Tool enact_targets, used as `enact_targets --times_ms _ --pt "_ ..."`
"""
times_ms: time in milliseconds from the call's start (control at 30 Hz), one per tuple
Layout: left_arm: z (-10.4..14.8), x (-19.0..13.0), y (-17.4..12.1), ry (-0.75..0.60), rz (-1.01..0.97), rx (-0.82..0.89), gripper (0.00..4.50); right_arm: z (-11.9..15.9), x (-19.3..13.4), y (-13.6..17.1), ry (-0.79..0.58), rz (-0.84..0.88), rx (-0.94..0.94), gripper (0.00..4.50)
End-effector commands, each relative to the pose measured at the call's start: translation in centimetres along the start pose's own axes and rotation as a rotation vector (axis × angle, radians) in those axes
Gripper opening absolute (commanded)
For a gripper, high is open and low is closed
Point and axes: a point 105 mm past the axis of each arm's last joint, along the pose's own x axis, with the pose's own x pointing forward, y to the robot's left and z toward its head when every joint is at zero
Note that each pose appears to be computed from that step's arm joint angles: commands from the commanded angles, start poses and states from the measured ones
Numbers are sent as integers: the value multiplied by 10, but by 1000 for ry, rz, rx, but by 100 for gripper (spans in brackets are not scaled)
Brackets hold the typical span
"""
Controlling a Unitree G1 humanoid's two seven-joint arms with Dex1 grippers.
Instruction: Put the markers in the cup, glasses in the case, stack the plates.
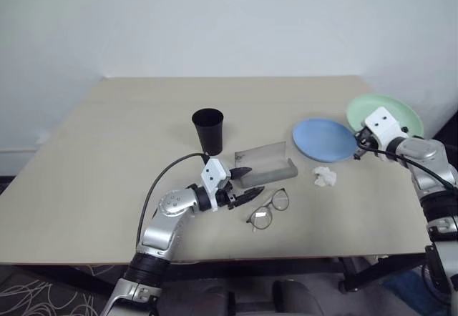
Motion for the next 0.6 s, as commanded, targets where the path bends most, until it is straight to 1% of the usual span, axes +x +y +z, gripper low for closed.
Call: enact_targets --times_ms 33,100,333,600 --pt "16 3 8 -45 21 53 324 28 8 7 -115 106 -13 3" --pt "16 3 9 -45 24 56 324 33 14 13 -137 156 5 3" --pt "16 2 10 -48 39 61 324 39 34 32 -142 260 23 3" --pt "17 1 12 -49 53 64 324 31 46 46 -80 290 4 3"
